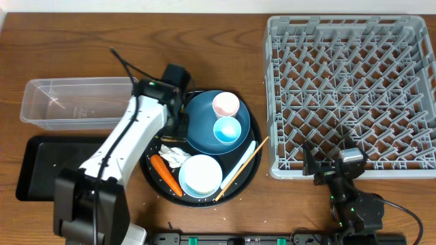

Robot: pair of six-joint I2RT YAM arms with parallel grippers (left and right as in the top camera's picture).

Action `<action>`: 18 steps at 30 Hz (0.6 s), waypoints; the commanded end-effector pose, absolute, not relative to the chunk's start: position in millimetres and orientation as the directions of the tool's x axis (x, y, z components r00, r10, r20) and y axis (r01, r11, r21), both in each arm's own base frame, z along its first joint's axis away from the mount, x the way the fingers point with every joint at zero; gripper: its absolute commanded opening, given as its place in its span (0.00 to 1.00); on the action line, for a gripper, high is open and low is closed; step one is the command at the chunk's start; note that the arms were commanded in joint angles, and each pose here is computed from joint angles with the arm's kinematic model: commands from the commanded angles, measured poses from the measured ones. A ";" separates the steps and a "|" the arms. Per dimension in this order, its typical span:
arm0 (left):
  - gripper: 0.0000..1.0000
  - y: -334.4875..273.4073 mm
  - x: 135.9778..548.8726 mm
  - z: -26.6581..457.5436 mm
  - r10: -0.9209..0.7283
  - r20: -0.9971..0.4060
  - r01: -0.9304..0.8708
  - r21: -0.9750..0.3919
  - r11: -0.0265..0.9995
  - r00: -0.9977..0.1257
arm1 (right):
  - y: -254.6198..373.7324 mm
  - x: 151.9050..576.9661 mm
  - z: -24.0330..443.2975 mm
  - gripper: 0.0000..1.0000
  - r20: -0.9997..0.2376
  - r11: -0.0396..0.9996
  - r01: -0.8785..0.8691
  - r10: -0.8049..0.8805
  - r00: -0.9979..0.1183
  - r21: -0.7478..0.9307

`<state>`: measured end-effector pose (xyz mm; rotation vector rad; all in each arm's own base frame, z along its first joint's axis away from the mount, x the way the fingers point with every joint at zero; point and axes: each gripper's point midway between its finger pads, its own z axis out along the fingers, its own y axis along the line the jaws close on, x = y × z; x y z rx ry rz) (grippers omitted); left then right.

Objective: Sort waste into correct bins and load items into the dishwasher rack
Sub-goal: 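Move the left gripper over the yellow snack wrapper on the round tray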

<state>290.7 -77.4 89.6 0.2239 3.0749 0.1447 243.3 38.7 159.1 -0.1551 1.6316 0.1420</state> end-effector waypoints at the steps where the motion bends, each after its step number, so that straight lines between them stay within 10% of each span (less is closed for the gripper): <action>1: 0.59 -76.6 292.7 83.6 0.194 -0.039 0.188 0.117 0.975 -0.980 | 40.6 242.8 158.9 0.99 -0.998 0.980 -0.197 -0.022 -0.062 -0.009; 18: 0.57 -50.7 297.8 87.8 0.302 -0.013 0.288 0.261 0.921 -0.953 | 40.6 242.8 158.8 0.99 -0.998 0.980 -0.197 -0.022 -0.063 -0.009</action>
